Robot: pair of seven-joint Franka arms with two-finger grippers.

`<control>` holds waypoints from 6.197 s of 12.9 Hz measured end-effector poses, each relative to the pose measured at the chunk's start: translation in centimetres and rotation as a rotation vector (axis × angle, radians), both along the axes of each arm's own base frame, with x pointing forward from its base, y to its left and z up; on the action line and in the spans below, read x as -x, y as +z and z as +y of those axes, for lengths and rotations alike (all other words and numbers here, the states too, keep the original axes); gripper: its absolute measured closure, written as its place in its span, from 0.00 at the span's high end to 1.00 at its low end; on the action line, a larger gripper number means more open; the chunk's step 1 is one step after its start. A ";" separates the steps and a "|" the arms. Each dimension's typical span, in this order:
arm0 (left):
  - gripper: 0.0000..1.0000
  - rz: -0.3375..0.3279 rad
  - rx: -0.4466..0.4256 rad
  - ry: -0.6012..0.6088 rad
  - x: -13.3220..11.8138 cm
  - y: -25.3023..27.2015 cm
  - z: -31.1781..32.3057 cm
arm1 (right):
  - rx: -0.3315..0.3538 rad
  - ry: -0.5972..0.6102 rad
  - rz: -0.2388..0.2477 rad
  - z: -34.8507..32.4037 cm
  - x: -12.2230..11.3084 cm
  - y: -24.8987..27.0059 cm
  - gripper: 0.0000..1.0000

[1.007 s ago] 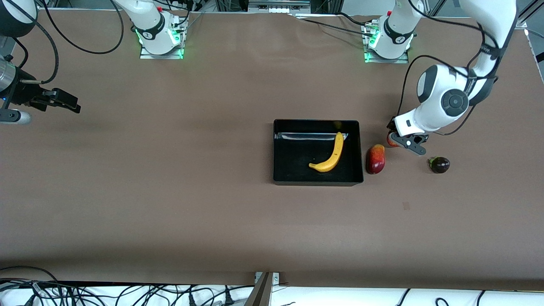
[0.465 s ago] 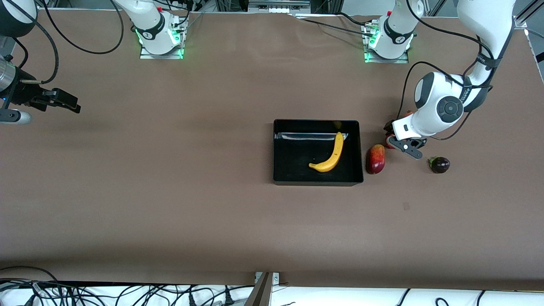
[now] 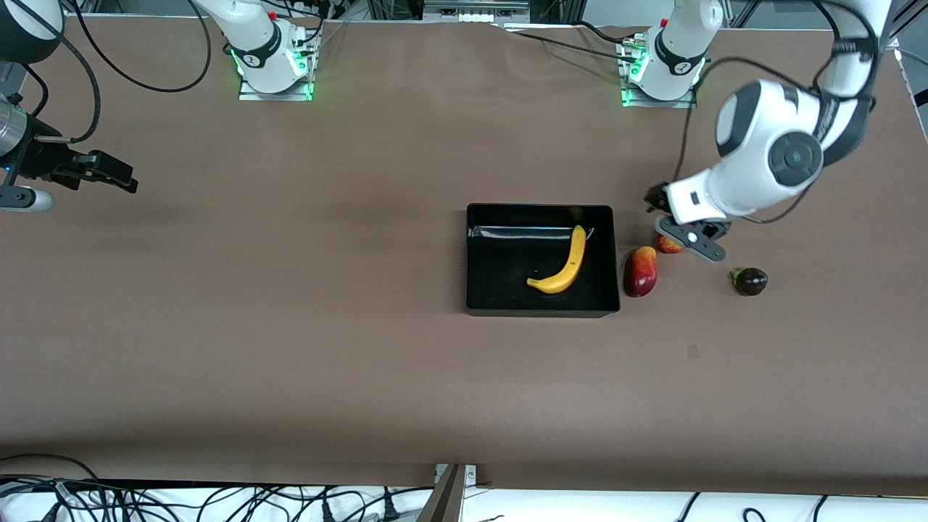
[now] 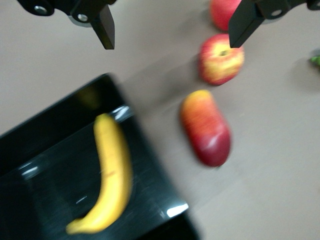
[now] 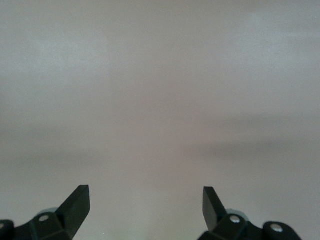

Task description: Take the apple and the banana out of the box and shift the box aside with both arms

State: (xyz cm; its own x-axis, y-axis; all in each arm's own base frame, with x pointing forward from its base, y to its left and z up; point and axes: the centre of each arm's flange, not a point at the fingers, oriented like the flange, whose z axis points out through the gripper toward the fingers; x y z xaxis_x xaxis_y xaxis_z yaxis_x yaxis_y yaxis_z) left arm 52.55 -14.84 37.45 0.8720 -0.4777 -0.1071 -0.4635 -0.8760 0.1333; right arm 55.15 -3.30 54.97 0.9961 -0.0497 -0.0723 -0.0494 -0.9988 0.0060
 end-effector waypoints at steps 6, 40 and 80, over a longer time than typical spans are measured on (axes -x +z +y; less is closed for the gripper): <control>1.00 -0.086 0.044 0.032 2.1 -6.4 -13.3 | 0.000 0.002 -0.002 0.1 0.0 0.1 1.00; 0.34 -0.191 -0.006 -0.125 -0.9 -19.1 -14.2 | -0.019 -0.008 -0.063 0.4 -0.1 1.7 1.00; 1.00 -0.123 -0.145 0.182 1.9 24.2 12.7 | -0.015 -0.028 -0.032 -0.4 -0.1 1.0 1.00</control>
